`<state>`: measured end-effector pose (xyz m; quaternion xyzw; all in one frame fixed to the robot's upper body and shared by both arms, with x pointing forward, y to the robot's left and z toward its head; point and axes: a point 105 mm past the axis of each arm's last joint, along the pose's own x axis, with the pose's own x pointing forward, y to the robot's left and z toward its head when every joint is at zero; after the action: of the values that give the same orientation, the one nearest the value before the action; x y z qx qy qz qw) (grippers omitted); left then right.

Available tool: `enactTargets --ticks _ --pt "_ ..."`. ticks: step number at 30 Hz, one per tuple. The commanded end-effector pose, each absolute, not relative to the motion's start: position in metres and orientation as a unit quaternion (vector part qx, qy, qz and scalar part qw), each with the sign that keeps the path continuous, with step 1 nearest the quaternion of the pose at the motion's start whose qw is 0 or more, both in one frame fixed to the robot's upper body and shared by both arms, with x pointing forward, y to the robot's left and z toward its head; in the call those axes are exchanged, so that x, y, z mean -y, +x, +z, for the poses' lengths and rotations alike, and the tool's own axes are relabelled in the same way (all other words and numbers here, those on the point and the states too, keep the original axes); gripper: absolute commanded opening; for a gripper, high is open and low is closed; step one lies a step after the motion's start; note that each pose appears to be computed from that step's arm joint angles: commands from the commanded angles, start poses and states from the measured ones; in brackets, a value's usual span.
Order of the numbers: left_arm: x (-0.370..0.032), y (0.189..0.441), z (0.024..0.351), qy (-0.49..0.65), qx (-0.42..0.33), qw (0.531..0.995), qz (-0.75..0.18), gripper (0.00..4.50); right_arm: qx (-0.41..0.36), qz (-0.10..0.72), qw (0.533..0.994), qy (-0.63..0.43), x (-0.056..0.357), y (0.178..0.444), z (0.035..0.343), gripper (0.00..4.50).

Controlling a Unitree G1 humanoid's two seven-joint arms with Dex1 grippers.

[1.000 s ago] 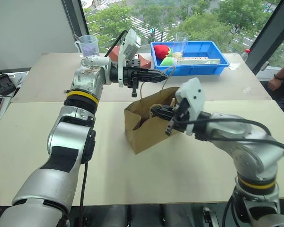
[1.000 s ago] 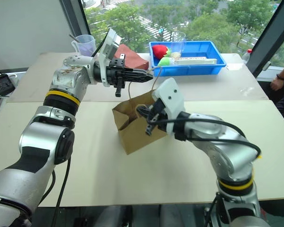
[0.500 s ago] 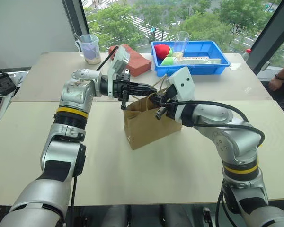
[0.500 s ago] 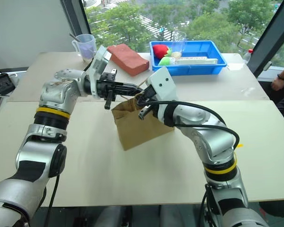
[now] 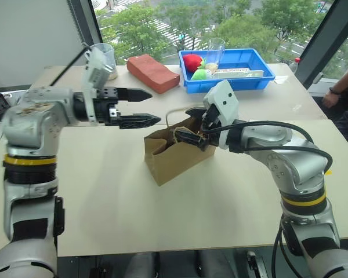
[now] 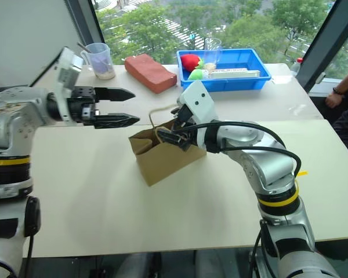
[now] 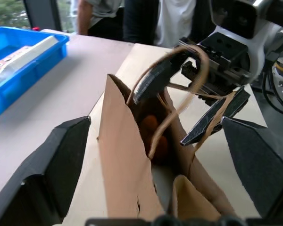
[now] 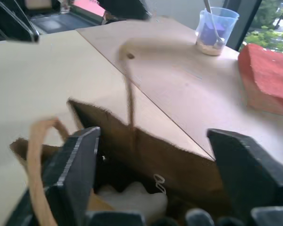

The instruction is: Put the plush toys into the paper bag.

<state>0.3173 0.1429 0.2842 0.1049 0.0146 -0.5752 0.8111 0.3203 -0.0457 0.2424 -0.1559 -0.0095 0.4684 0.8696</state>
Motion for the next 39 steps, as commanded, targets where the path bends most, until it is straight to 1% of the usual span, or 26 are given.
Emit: enactTargets --ticks 1,5,8,11,17,19,21,24,31,39 --pt "-0.154 0.302 0.293 0.121 -0.005 0.823 -0.554 4.5 0.034 0.489 0.852 -0.183 0.045 0.315 0.255 4.47" --pt "-0.159 0.288 0.269 0.148 -0.038 0.821 -0.55 4.5 0.01 0.512 0.829 -0.225 0.058 0.307 0.255 4.47" --pt "-0.157 0.283 0.257 0.147 -0.041 0.821 -0.55 4.5 -0.004 0.522 0.815 -0.25 0.067 0.303 0.256 4.47" --pt "-0.15 0.276 0.238 0.16 -0.042 0.814 -0.556 4.5 -0.014 0.53 0.802 -0.275 0.075 0.298 0.259 4.47" --pt "-0.137 0.266 0.21 0.168 -0.045 0.807 -0.565 4.5 -0.016 0.524 0.798 -0.297 0.084 0.3 0.267 4.47" --pt "-0.133 0.266 0.205 0.165 -0.035 0.812 -0.558 4.5 -0.017 0.522 0.799 -0.3 0.086 0.3 0.268 4.47" --pt "-0.131 0.273 0.202 0.17 -0.006 0.831 -0.529 4.5 -0.018 0.52 0.799 -0.301 0.087 0.301 0.269 4.47" --pt "-0.131 0.278 0.196 0.164 0.018 0.856 -0.49 4.5 -0.02 0.518 0.8 -0.301 0.088 0.3 0.27 4.47" --pt "-0.131 0.279 0.188 0.136 0.05 0.896 -0.419 4.5 -0.021 0.517 0.801 -0.302 0.089 0.299 0.272 4.47" --pt "-0.121 0.286 0.183 0.118 0.071 0.907 -0.397 4.5 -0.022 0.517 0.8 -0.303 0.087 0.299 0.273 4.47"
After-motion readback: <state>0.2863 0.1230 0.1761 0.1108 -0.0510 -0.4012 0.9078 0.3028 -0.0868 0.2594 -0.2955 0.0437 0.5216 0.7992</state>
